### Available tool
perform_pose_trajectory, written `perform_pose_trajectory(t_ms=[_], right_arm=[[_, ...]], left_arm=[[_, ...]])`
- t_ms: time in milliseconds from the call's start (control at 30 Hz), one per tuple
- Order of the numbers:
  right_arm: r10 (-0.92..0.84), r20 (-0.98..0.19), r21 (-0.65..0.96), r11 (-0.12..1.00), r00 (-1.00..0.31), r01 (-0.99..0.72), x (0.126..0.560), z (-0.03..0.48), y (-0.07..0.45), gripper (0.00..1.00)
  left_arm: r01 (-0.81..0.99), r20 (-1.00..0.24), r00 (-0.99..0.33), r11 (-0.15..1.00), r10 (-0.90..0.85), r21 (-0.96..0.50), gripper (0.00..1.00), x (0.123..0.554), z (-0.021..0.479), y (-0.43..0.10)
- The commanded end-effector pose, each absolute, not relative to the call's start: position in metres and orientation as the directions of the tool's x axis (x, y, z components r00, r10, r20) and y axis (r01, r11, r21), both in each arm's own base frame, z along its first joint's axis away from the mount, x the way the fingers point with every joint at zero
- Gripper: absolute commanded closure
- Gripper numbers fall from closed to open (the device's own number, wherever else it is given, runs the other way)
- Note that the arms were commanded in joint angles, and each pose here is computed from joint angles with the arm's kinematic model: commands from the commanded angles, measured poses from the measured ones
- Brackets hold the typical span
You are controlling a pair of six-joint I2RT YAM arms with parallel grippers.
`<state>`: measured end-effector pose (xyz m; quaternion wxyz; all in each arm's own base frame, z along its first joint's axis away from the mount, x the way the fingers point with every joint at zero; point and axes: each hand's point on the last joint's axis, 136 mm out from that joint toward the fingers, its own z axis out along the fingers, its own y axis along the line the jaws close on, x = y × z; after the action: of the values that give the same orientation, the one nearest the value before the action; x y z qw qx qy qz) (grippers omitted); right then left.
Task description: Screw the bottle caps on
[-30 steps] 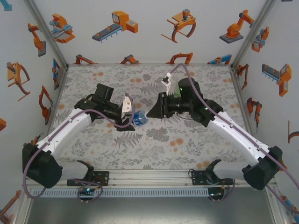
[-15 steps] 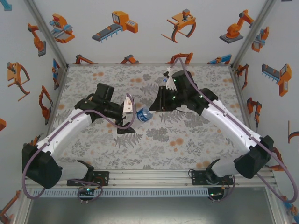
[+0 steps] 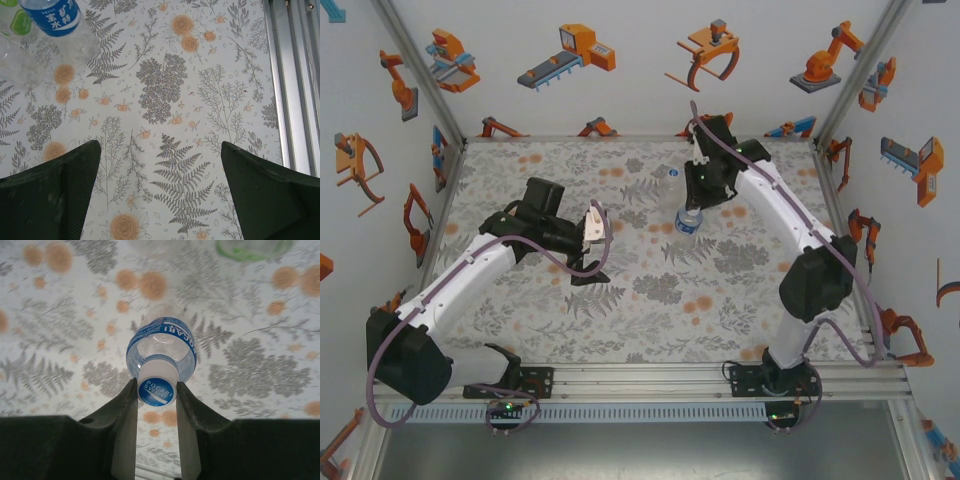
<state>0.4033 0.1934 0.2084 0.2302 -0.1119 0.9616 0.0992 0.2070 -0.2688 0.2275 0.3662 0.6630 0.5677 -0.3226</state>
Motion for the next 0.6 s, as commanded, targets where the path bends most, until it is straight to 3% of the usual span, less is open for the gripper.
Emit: perform_pose_trajectory(t_ms=[0, 300, 567], right_arm=[[-0.224, -0.485, 0.043, 0.959, -0.845, -0.280, 0.424, 0.217, 0.178, 1.00], [-0.207, -0.471, 0.053, 0.964, -0.857, -0.262, 0.467, 0.198, 0.178, 1.00], [-0.202, -0.477, 0.085, 0.958, -0.855, -0.274, 0.470, 0.194, 0.184, 1.00]], left_arm=[[0.987, -0.854, 0.158, -0.091, 0.496, 0.129, 0.03, 0.204, 0.237, -0.270], [0.988, -0.854, 0.151, -0.090, 0.498, 0.123, 0.03, 0.205, 0.236, -0.270], [0.988, -0.853, 0.156, -0.090, 0.498, 0.128, 0.03, 0.205, 0.237, -0.270]])
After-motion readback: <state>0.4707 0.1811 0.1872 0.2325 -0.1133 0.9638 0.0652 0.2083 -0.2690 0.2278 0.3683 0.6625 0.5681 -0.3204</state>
